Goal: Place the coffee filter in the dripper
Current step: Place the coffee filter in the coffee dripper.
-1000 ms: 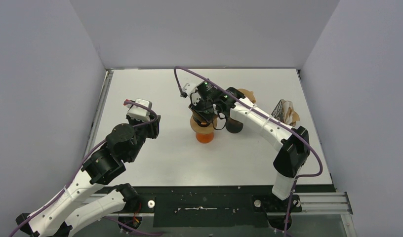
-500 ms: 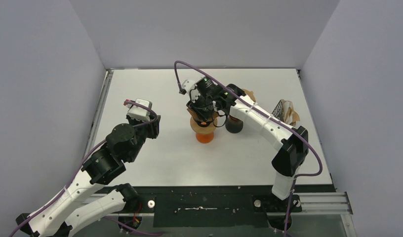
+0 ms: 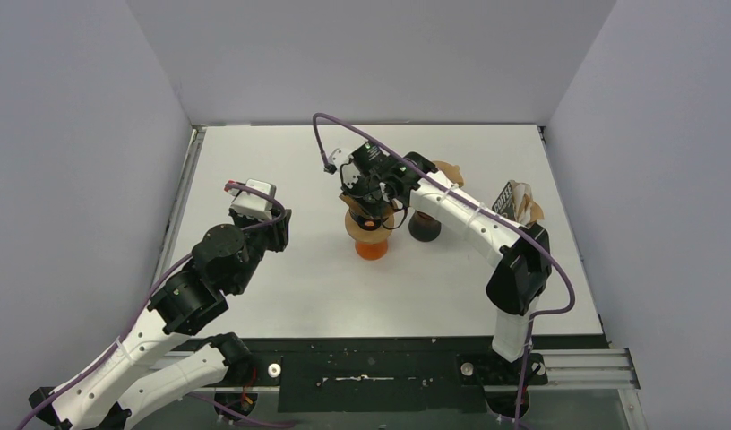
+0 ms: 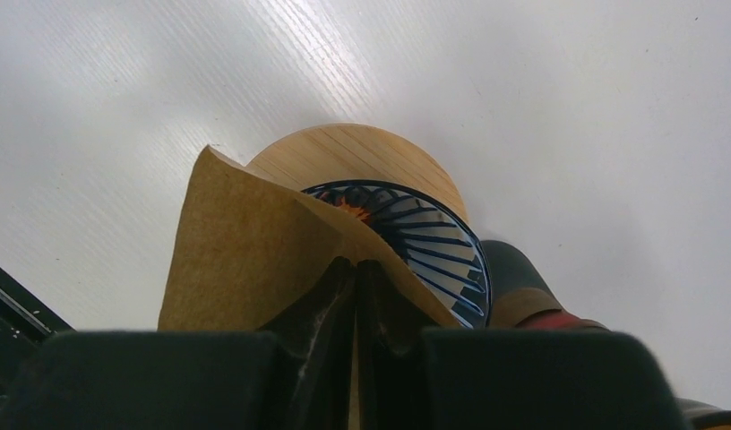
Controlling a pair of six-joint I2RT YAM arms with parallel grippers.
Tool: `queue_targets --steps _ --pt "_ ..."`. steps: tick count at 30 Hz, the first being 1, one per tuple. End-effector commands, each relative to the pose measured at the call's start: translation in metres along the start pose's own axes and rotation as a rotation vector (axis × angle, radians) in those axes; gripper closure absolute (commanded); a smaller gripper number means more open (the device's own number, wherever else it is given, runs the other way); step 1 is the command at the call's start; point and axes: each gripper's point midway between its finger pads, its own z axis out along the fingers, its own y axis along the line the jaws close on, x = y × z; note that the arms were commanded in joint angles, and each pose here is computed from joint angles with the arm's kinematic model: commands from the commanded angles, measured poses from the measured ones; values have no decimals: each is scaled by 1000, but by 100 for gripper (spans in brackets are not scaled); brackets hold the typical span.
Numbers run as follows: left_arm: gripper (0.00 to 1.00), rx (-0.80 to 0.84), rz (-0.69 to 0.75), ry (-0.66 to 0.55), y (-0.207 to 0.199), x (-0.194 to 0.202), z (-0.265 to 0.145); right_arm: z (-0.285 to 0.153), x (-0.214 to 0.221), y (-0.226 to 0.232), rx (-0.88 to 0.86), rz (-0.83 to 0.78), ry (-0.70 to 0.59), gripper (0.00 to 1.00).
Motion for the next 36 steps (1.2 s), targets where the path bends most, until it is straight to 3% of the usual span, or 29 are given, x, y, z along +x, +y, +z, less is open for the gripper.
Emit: queue_targets --steps 1,23,36 --pt "65 7 -29 -47 -1 -13 -1 -13 -17 -13 61 4 -62 97" --pt "65 5 -26 -43 0 -12 0 5 5 10 -64 4 24 99" --pt "65 4 -29 -47 0 -13 -1 10 8 10 -60 9 37 86"
